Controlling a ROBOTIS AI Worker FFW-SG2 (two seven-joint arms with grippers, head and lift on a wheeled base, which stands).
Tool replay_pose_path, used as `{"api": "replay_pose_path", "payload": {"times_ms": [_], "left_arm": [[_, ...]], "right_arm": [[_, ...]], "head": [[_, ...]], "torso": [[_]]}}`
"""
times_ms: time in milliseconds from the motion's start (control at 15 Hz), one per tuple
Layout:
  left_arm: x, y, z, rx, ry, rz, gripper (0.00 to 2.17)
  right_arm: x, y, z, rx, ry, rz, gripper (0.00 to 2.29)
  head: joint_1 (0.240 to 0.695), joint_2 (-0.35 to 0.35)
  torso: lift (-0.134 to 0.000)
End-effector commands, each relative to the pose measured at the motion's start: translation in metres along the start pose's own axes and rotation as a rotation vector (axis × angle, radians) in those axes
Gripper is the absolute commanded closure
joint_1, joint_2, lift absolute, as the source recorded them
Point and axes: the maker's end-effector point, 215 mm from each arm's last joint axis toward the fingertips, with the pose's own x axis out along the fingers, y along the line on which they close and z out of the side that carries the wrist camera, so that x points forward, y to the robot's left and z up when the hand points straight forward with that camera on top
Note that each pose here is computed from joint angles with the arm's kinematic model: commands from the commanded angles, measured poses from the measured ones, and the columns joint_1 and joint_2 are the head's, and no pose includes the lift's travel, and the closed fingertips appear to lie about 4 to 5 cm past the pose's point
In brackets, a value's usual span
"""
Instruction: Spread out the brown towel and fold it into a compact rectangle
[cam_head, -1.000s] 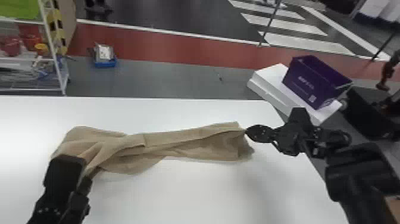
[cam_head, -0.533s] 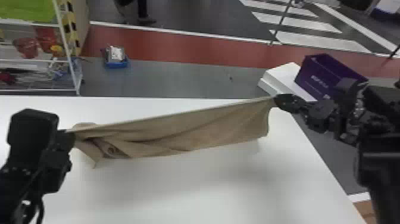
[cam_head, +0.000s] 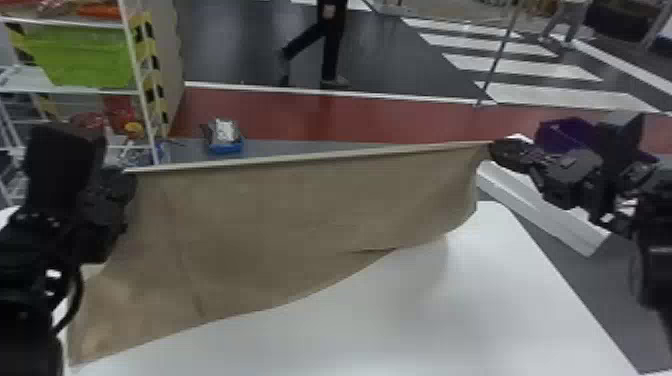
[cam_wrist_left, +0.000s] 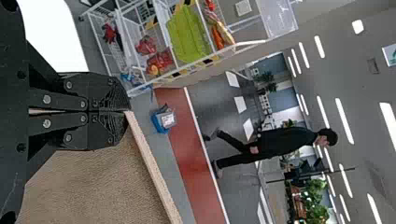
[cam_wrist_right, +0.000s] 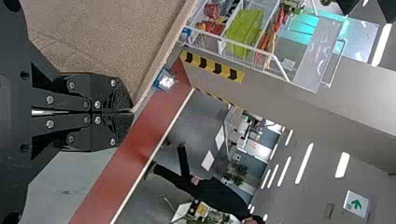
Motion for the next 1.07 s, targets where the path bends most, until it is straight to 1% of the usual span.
{"api": "replay_pose_path", "payload": {"times_ms": [0,67,133,200,267,333,400,467,533,600,667,733,800,867,933,1000], "left_arm": [[0.031,0.01,0.022,0.048,-0.032,0.023,2.14],[0.041,0.019,0.03,0.057,-0.043,0.038,2.14],[0.044,0.033,0.036,0.052,-0.052,0.055,2.14],[0.045,0.04,0.038,0.047,-0.053,0.059,2.14],[0.042,0.047,0.038,0.042,-0.056,0.069,2.14],[0.034,0.057,0.044,0.035,-0.075,0.084,2.14],[0.022,0.066,0.044,0.021,-0.086,0.094,2.14],[0.004,0.077,0.038,0.016,-0.091,0.105,2.14],[-0.016,0.084,0.025,0.012,-0.086,0.114,2.14],[-0.032,0.082,0.015,0.009,-0.08,0.106,2.13],[-0.049,0.07,0.006,0.027,-0.096,0.071,2.13],[-0.065,0.056,0.0,0.066,-0.134,0.044,2.13],[-0.08,0.048,-0.008,0.093,-0.148,0.031,2.13],[-0.098,0.04,-0.013,0.115,-0.167,0.014,2.13],[-0.114,0.033,-0.017,0.136,-0.182,-0.001,2.13],[-0.13,0.023,-0.025,0.155,-0.188,-0.026,2.13]], "right_arm": [[0.023,-0.013,0.014,-0.012,0.002,-0.009,1.22],[0.031,-0.023,0.02,-0.02,0.009,-0.021,1.22],[0.037,-0.032,0.029,-0.027,0.005,-0.032,1.22],[0.038,-0.041,0.036,-0.03,-0.003,-0.052,1.22],[0.039,-0.051,0.047,-0.031,-0.019,-0.078,1.22],[0.036,-0.057,0.051,-0.02,-0.034,-0.091,1.22],[0.033,-0.052,0.056,-0.013,-0.05,-0.084,1.22],[0.02,-0.047,0.056,-0.015,-0.054,-0.075,1.22],[0.006,-0.031,0.043,-0.02,-0.027,-0.051,1.22],[-0.009,-0.02,0.027,-0.034,-0.006,-0.038,1.22],[-0.024,0.002,0.006,-0.051,0.022,0.007,1.22],[-0.041,0.02,-0.014,-0.099,0.031,0.044,1.22],[-0.056,0.033,-0.034,-0.125,0.049,0.072,1.22],[-0.073,0.043,-0.053,-0.164,0.07,0.1,1.22],[-0.086,0.053,-0.069,-0.2,0.09,0.13,1.22],[-0.101,0.067,-0.086,-0.219,0.102,0.162,1.22]], "head": [[0.552,-0.184],[0.539,-0.18],[0.523,-0.175],[0.493,-0.165],[0.477,-0.159],[0.463,-0.154],[0.453,-0.149],[0.445,-0.145],[0.436,-0.135],[0.441,-0.13],[0.453,-0.126],[0.477,-0.123],[0.502,-0.126],[0.533,-0.133],[0.593,-0.154],[0.624,-0.17]], "torso": [[-0.124],[-0.124],[-0.124],[-0.124],[-0.124],[-0.124],[-0.124],[-0.124],[-0.124],[-0.124],[-0.124],[-0.124],[-0.124],[-0.124],[-0.124],[-0.124]]}}
